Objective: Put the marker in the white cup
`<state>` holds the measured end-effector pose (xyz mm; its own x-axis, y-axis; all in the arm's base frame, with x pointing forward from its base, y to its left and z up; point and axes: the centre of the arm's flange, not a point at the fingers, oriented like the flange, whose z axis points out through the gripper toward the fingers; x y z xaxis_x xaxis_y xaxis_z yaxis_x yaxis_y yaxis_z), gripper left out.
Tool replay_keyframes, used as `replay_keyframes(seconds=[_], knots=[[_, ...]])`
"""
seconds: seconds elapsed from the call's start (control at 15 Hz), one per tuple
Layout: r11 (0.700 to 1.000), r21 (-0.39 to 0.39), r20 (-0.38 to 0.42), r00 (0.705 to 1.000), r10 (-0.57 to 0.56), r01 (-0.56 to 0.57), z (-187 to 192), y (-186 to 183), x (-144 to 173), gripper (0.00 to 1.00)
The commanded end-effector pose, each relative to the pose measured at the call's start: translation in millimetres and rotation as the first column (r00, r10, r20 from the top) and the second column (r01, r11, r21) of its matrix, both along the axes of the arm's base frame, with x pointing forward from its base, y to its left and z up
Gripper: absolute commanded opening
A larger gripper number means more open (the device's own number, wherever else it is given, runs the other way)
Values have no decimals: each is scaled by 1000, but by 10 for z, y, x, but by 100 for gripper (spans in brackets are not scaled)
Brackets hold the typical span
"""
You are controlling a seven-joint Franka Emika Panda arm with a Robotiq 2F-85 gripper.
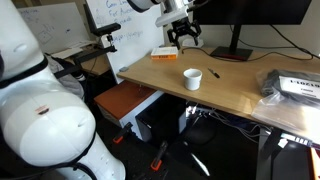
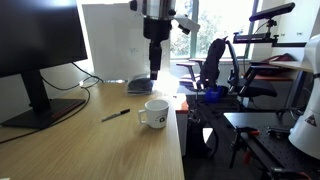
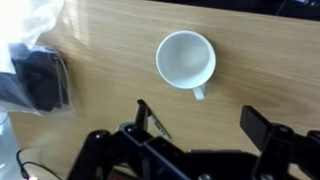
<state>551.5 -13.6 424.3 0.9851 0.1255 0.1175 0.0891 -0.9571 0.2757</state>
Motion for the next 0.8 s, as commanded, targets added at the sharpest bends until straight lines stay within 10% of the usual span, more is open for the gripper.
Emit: replay_keyframes(seconds=[0.0,0.4,0.73], knots=[[1000,0,-3,1000,0,0,-4,4,14,100],[986,46,-82,983,163,-160,-118,-69,274,100],[913,104,-113,908,404,-394,-392,-342,862,100]])
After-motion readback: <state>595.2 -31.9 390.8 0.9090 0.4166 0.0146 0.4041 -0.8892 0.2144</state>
